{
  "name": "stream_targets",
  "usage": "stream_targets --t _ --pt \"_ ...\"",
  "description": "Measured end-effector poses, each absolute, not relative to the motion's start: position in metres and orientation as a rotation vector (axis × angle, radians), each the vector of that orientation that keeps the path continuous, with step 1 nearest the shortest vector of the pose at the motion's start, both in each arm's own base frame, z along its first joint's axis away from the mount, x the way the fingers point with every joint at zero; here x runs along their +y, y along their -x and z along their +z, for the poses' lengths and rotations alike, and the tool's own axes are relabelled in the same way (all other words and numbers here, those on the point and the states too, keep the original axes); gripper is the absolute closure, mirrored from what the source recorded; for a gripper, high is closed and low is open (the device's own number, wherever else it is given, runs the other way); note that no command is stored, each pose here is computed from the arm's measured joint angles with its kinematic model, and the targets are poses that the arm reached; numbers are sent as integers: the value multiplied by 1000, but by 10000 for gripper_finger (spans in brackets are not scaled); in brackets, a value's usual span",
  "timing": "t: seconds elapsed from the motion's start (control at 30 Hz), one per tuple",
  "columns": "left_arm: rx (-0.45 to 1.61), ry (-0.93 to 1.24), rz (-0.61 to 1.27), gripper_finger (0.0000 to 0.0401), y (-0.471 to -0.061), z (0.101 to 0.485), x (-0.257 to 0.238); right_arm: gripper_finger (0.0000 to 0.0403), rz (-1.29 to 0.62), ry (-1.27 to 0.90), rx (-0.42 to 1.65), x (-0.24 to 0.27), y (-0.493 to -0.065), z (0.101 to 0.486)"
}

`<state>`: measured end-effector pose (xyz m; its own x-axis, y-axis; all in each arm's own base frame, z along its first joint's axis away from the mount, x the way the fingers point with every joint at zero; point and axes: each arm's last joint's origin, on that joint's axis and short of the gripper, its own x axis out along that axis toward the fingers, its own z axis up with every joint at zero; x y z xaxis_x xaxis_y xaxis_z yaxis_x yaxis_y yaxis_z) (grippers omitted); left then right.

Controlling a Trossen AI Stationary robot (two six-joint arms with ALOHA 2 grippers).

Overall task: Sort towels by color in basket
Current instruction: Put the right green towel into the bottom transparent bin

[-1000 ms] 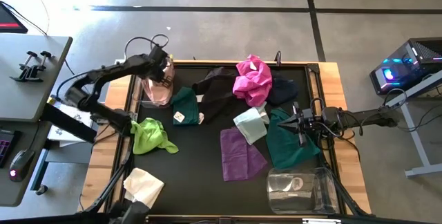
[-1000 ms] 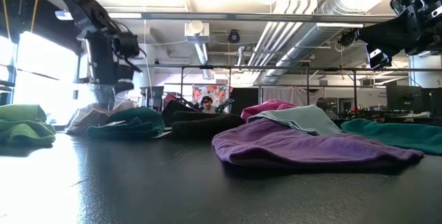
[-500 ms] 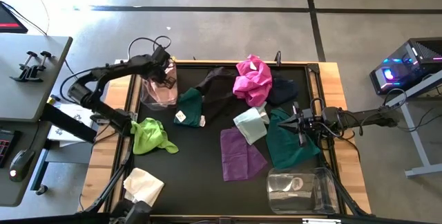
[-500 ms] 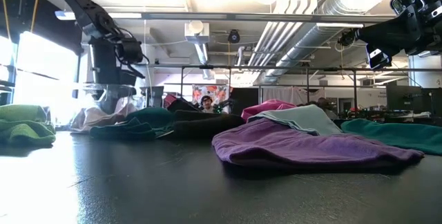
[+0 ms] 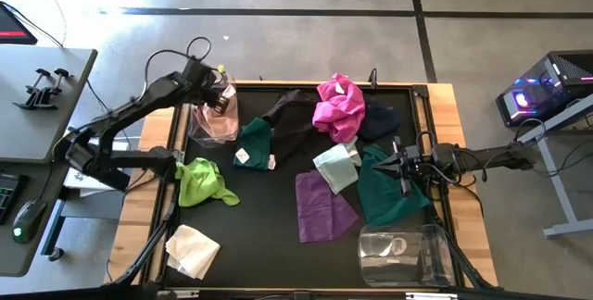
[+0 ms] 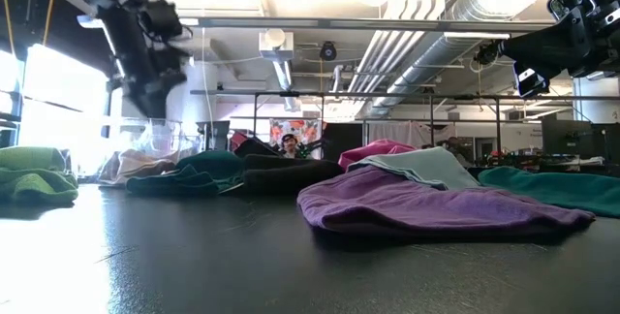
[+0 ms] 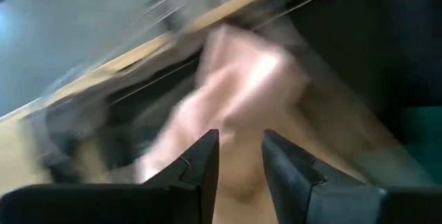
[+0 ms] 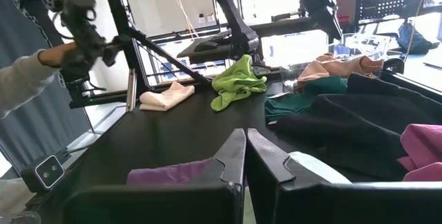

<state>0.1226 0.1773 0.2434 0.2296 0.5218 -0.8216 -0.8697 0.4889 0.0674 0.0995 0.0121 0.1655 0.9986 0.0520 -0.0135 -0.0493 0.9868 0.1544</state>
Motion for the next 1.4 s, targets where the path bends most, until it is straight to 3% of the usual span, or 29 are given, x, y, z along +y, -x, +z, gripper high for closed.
stream_targets --t 0.23,0.4,0.83,1.17,1.4 --pt "705 420 591 307 -165 257 137 401 51 -155 17 12 -100 166" --pt "719 370 423 332 -198 246 103 401 51 -155 17 12 -100 166" --pt "1161 343 757 385 -194 203 86 401 51 -155 17 12 -100 166" --pt "1141 351 809 401 -191 206 93 401 50 -155 17 12 -100 166" --pt "1063 358 736 400 -196 227 88 401 50 -155 17 12 -100 166"
